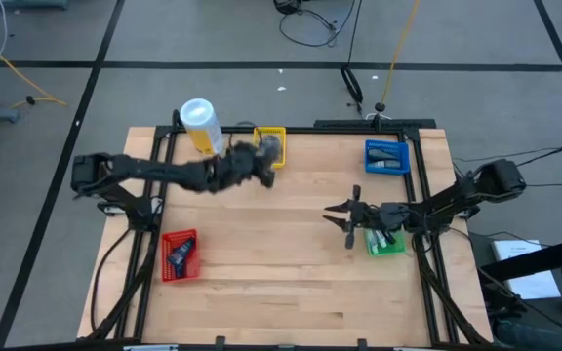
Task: Pick & Place Travel size toiletries
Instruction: Put the hairbrush into the yellow bin
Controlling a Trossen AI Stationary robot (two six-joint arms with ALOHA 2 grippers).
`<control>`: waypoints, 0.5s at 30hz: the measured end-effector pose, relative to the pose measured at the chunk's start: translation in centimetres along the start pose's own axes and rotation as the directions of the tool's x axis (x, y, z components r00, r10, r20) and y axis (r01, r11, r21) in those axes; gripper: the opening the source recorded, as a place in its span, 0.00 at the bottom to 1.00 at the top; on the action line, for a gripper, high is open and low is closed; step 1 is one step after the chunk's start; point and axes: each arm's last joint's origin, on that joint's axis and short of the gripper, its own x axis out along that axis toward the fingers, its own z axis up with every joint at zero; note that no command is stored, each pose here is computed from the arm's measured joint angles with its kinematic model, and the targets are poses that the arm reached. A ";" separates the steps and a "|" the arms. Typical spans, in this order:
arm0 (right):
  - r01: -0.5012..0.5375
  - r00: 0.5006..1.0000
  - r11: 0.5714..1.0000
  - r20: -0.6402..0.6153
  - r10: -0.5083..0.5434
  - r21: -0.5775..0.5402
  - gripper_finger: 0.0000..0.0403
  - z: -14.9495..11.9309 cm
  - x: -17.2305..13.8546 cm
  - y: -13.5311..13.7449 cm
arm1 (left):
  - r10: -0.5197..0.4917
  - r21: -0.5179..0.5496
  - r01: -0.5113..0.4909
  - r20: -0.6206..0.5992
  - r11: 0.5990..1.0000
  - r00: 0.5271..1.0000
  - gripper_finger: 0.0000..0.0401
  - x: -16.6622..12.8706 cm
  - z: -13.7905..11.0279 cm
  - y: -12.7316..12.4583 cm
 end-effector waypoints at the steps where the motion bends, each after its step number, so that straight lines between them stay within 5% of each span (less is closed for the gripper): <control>1: 0.011 1.000 1.000 0.008 -0.011 0.003 0.24 -0.1 -0.1 -0.1 | 0.017 -0.030 -0.018 -0.012 0.999 1.000 0.05 0.7 0.4 1.1; 6: 0.049 0.999 0.999 0.016 -0.049 0.003 0.22 -0.3 -0.4 -0.3 | 0.074 -0.163 -0.081 -0.043 0.983 0.996 0.13 3.9 0.9 4.9; 15: 0.046 0.999 0.999 0.023 -0.046 0.003 0.22 -0.2 -0.4 -0.3 | -0.007 -0.239 0.017 0.040 0.971 0.999 0.15 7.7 0.6 6.6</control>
